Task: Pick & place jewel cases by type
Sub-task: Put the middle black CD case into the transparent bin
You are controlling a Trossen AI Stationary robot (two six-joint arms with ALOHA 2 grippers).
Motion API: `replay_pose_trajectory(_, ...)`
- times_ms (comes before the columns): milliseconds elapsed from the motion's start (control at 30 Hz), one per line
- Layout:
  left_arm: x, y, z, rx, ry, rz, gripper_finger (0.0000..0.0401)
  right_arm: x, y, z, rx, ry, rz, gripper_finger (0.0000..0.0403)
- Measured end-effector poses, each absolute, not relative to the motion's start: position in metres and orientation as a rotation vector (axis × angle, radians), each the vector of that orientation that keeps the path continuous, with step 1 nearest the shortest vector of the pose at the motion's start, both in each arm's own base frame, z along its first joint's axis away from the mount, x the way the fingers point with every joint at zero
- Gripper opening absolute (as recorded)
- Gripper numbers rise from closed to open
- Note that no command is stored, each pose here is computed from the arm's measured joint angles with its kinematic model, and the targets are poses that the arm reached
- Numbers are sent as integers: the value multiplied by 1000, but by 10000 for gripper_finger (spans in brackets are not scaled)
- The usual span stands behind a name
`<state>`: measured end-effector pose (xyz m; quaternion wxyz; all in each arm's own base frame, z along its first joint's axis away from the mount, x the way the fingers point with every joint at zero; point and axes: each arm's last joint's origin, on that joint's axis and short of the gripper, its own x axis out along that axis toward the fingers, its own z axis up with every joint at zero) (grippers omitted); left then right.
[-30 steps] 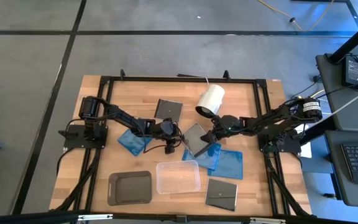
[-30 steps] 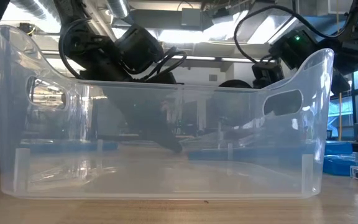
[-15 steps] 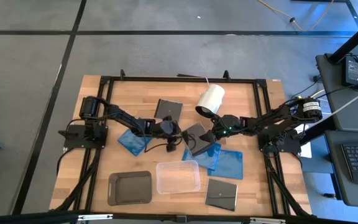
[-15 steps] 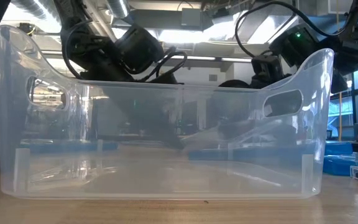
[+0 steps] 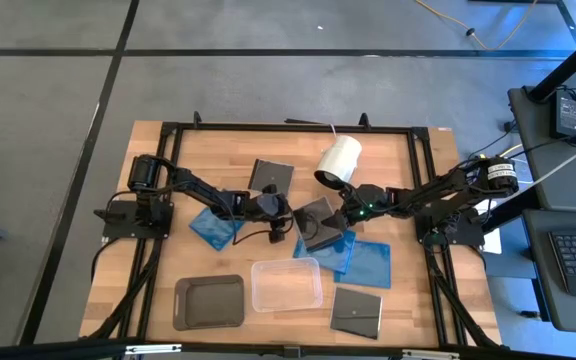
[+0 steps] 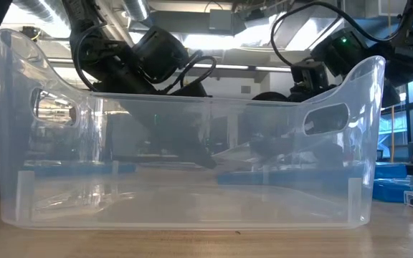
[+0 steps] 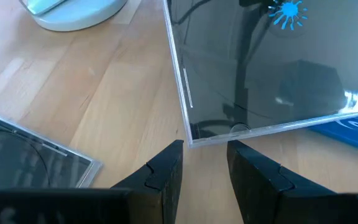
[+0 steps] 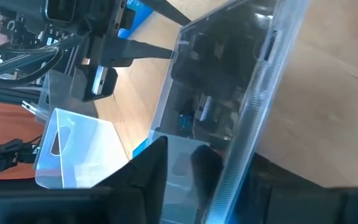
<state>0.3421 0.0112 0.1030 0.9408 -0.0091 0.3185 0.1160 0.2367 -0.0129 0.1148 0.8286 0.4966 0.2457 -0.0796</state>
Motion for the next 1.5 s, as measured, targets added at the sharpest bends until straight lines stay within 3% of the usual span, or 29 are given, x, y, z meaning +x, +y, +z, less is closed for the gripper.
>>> replay_pose_trajectory(300,342,11,103,11,654,215,123,237,-13,115,1051,521,-168,96)
replay_pose_trajectory(1333,339,12,133,134,596,209,123,237,-12,115,1112,539,-142,93)
replay_pose_trajectory(1500,339,12,133,133,597,209,123,237,-12,116,1110,535,-138,75)
